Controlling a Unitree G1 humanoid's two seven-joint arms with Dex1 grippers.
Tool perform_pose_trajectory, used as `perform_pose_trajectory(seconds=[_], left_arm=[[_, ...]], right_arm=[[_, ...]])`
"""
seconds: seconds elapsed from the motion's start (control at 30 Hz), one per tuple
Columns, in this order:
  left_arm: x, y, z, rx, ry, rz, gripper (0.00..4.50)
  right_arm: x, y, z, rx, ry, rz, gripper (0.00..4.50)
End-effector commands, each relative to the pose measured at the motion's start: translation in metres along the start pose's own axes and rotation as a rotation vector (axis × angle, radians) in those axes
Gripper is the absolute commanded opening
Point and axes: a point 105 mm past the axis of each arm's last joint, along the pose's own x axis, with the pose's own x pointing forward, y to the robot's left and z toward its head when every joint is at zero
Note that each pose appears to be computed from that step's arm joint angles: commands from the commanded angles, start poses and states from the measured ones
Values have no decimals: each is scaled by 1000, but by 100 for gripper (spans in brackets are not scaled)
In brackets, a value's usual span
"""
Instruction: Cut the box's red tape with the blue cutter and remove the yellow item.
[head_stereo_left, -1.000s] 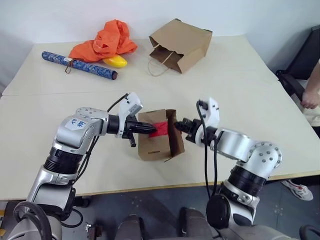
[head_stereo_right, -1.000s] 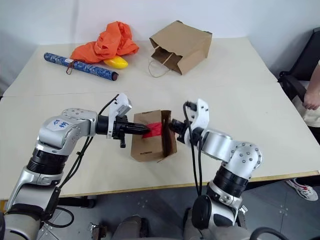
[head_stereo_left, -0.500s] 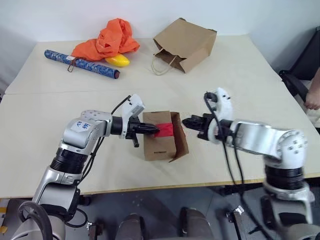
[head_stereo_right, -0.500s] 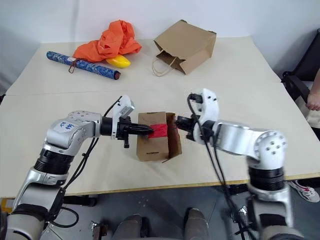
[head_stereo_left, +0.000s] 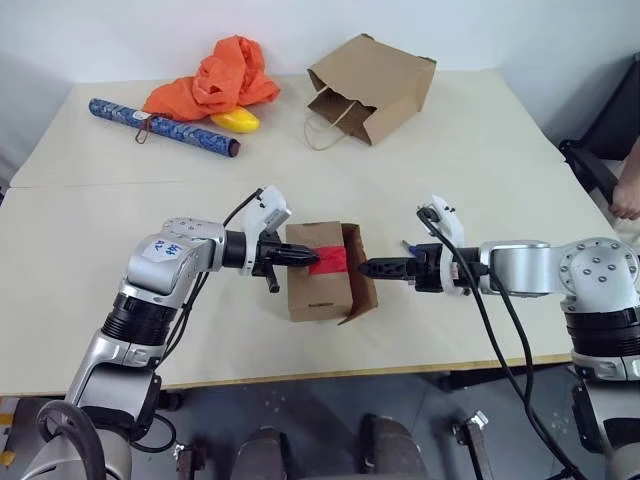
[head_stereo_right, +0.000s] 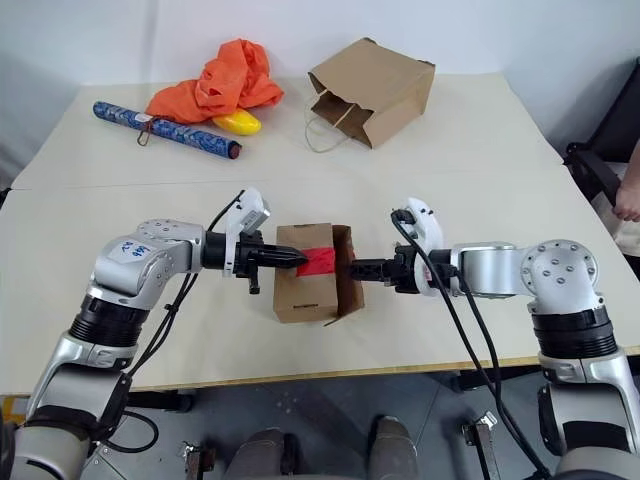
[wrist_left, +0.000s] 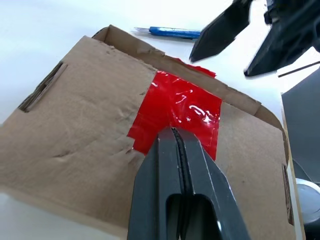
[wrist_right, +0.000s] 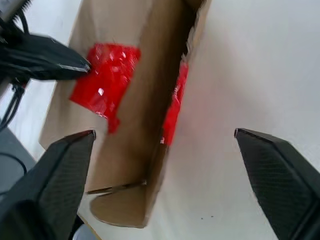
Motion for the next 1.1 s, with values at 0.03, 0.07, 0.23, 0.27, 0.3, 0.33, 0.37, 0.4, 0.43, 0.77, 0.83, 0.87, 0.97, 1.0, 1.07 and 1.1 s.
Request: perform_pose_trajectory(seconds=[0.03, 0.07, 0.23, 0.27, 0.3, 0.33, 0.37, 0.4, 0.43, 0.77, 0.83, 0.87, 0.97, 1.0, 1.07, 1.1], left_arm=[[-2, 4, -5, -6, 31, 31, 0], [-2, 4, -5, -6, 31, 32, 0], [-3, 4, -5, -6, 32, 37, 0], [-3, 4, -5, -6, 32, 38, 0], [-3, 4, -5, -6, 33, 39, 0], [-4, 4, -5, -6, 33, 41, 0], [-4, 4, -5, -6, 33, 43, 0], [-4, 4, -5, -6, 33, 44, 0], [-4, 3, -6, -5, 34, 44, 0], [-7, 3, -7, -11, 29, 60, 0], [-7, 2, -8, -11, 28, 59, 0], [-7, 2, -9, -11, 27, 57, 0], [-5, -1, -9, -13, 24, 49, 0], [-5, -1, -10, -13, 23, 48, 0], [-5, -1, -10, -13, 23, 48, 0], [-5, -1, -10, -13, 22, 48, 0]], right_arm=[[10, -6, 1, -41, 23, 16, 446], [13, -8, 2, -46, 28, 15, 446], [35, -22, 7, -74, 55, 21, 446], [37, -22, 7, -79, 61, 31, 446], [39, -21, 7, -82, 67, 47, 446], [42, -20, 7, -90, 76, 62, 446], [44, -19, 7, -96, 82, 73, 446], [45, -18, 6, -104, 91, 80, 446], [46, -18, 5, -109, 97, 84, 446], [46, -6, -3, -89, 148, 115, 153], [46, -5, -4, -81, 142, 113, 86], [45, -4, -3, -77, 133, 109, 54], [40, 0, 3, -65, 109, 90, 2], [38, 2, 5, -59, 102, 85, 2], [34, 5, 8, -50, 95, 74, 2], [32, 7, 10, -47, 90, 68, 2]])
